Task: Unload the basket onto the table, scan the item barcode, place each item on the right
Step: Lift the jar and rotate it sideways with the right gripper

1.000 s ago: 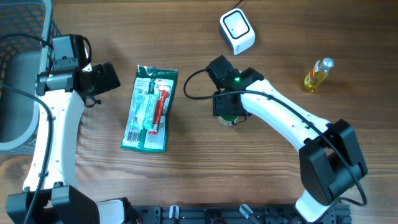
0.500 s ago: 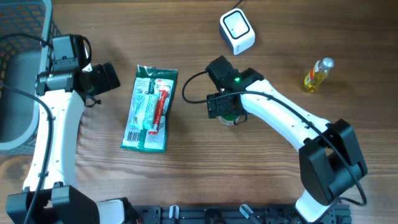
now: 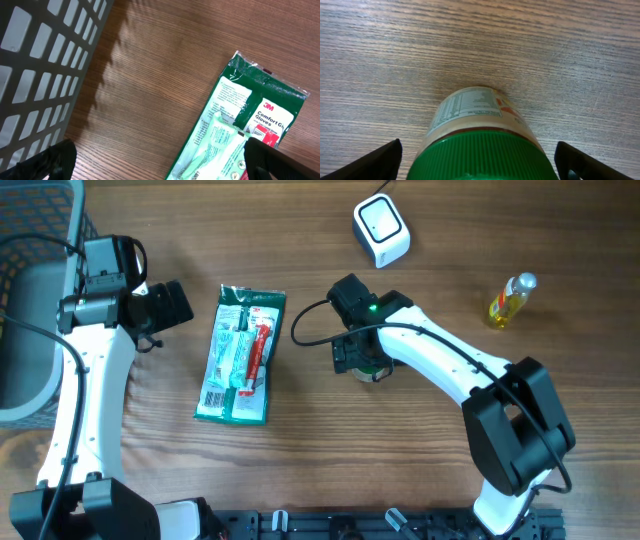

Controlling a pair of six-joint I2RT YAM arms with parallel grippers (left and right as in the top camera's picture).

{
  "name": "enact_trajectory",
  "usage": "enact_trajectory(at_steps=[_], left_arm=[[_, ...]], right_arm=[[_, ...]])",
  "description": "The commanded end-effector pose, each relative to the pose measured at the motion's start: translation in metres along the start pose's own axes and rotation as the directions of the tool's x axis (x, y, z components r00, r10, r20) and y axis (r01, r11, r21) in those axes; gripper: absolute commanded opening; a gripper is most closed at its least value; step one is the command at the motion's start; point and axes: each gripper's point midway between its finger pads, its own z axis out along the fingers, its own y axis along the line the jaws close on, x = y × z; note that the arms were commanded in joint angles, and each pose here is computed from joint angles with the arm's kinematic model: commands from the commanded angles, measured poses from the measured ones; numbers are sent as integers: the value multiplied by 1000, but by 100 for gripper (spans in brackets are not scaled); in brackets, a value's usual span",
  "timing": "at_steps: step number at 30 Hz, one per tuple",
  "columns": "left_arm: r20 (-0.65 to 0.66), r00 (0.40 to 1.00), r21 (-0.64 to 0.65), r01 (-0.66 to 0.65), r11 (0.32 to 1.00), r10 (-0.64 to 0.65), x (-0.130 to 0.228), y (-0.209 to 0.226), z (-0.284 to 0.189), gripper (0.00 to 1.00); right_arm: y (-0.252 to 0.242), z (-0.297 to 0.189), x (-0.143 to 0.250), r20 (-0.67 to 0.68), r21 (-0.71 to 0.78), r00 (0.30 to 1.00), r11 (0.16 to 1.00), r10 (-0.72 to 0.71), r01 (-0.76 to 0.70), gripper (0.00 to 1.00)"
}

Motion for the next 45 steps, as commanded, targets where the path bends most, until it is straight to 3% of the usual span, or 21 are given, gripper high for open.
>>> enact_trajectory(at_steps=[1,28,34,45], left_arm=[[2,1000,-10,12,1000,-12,-1,2,1,100],[2,1000,-10,12,1000,-12,-1,2,1,100],[2,1000,-10,12,1000,-12,-1,2,1,100],[2,1000,-10,12,1000,-12,-1,2,1,100]], right_arm=[[-4,8,2,-14,28,1000,1000,11,-11,94],[-8,26,12,-16,30,999,999,28,-27,88],[-6,26,9,-5,23,1000,999,30,-29,80],[-4,22,4,8,16,999,999,32,-32,84]])
